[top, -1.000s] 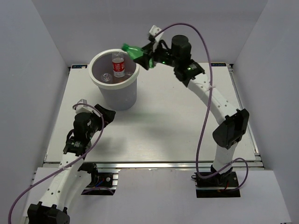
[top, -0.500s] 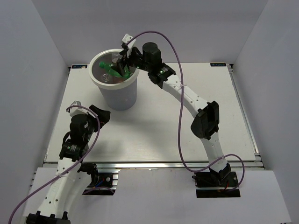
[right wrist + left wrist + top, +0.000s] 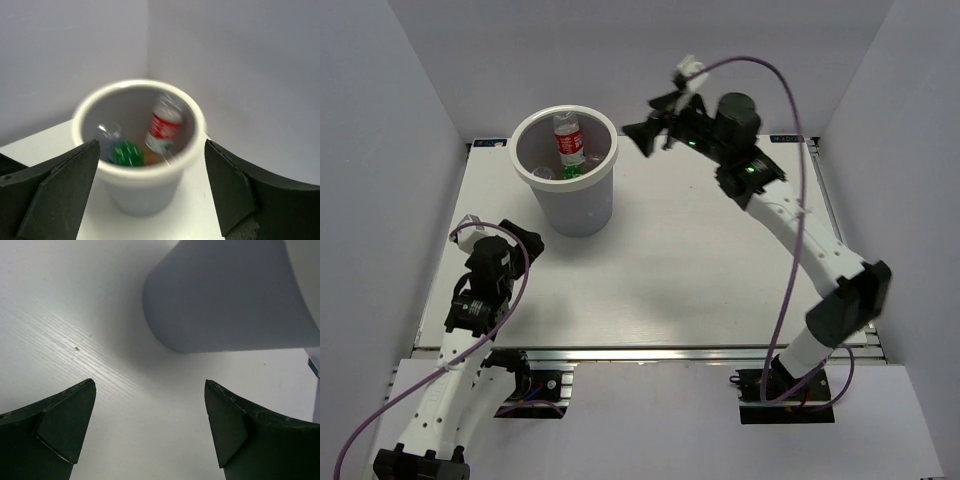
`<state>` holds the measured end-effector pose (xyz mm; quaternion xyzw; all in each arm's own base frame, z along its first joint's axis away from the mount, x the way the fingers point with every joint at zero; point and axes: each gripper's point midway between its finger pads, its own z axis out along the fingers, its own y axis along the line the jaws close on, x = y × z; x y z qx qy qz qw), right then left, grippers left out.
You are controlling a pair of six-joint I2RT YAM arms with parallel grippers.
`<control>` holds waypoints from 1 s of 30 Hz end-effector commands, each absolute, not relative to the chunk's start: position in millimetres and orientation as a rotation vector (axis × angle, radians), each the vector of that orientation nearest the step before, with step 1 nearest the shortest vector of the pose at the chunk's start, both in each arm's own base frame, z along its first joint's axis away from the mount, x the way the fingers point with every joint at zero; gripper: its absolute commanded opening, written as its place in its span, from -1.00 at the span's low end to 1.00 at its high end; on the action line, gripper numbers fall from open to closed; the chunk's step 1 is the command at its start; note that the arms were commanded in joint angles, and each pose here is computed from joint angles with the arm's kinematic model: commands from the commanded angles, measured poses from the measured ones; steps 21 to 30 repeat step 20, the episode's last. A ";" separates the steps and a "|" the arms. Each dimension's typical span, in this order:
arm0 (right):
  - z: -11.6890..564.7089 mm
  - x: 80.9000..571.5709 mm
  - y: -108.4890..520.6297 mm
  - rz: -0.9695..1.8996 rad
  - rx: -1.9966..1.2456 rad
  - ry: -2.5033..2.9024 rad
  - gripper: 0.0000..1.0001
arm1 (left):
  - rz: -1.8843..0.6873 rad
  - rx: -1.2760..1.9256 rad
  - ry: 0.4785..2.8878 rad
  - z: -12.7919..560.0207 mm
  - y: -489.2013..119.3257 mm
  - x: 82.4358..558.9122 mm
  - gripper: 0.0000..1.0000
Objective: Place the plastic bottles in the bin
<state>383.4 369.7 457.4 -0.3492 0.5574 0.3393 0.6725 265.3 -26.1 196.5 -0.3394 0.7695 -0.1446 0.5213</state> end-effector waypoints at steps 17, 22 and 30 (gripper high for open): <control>253.1 363.7 97.9 0.278 0.140 1.674 0.79 | -0.193 -1.017 1.772 187.1 3.0 275.2 0.96; 246.6 366.2 96.8 0.295 0.160 1.679 0.79 | -0.173 -1.028 1.775 184.1 5.3 274.9 0.96; 246.6 366.2 96.8 0.295 0.160 1.679 0.79 | -0.173 -1.028 1.775 184.1 5.3 274.9 0.96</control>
